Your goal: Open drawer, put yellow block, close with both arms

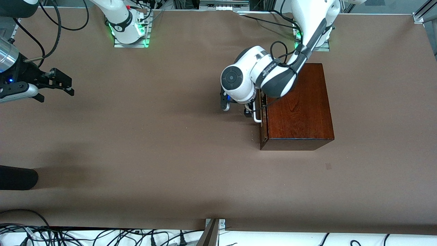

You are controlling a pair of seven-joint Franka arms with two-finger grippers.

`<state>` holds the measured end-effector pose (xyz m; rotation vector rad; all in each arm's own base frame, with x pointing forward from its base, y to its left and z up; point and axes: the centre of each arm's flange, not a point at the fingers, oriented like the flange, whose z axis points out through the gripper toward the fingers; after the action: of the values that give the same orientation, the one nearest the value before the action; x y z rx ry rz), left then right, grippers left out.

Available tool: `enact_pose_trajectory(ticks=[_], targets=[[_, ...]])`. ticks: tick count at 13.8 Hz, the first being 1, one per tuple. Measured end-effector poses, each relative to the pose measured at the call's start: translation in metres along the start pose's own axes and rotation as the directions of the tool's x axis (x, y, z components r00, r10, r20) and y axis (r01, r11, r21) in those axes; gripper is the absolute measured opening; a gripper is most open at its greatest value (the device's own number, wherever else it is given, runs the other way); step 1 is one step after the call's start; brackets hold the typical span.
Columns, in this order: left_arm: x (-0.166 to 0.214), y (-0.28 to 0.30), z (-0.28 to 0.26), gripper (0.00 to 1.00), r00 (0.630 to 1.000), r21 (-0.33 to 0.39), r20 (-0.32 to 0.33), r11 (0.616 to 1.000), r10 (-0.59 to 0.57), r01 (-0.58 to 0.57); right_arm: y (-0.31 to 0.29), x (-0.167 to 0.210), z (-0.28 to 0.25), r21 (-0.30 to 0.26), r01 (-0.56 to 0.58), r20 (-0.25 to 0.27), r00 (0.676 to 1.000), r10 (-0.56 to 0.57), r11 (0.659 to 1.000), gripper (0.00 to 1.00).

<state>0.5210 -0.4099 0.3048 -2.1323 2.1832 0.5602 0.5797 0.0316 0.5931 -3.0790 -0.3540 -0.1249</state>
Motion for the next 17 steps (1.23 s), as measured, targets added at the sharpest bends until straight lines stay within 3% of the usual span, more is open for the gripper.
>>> enact_pose_trajectory(ticks=[6, 9, 11, 13, 17], targets=[[-0.003, -0.004, -0.006, 1.0, 1.0, 0.017, -0.022, 1.0, -0.017, 0.018, 0.002, 0.0, 0.005, -0.019, 0.031, 0.022, 0.999, -0.03, 0.999, 1.0], [-0.01, -0.002, -0.055, 1.0, 0.983, 0.096, -0.108, 0.983, -0.146, 0.157, 0.001, 0.005, 0.02, -0.017, 0.033, 0.052, 0.998, -0.032, 0.999, 1.0], [-0.022, 0.005, -0.101, 1.0, 0.963, 0.132, -0.18, 0.966, -0.199, 0.224, 0.001, 0.008, 0.019, -0.02, 0.033, 0.046, 0.998, -0.032, 0.999, 1.0], [-0.052, 0.004, -0.141, 1.0, 0.939, 0.157, -0.23, 0.943, -0.255, 0.294, 0.002, 0.01, 0.013, -0.025, 0.034, 0.035, 0.999, -0.033, 0.999, 1.0], [-0.183, -0.027, -0.183, 1.0, 0.89, 0.141, -0.25, 0.895, -0.381, 0.422, 0.002, 0.011, 0.014, -0.029, 0.035, 0.037, 0.999, -0.033, 0.999, 1.0]])
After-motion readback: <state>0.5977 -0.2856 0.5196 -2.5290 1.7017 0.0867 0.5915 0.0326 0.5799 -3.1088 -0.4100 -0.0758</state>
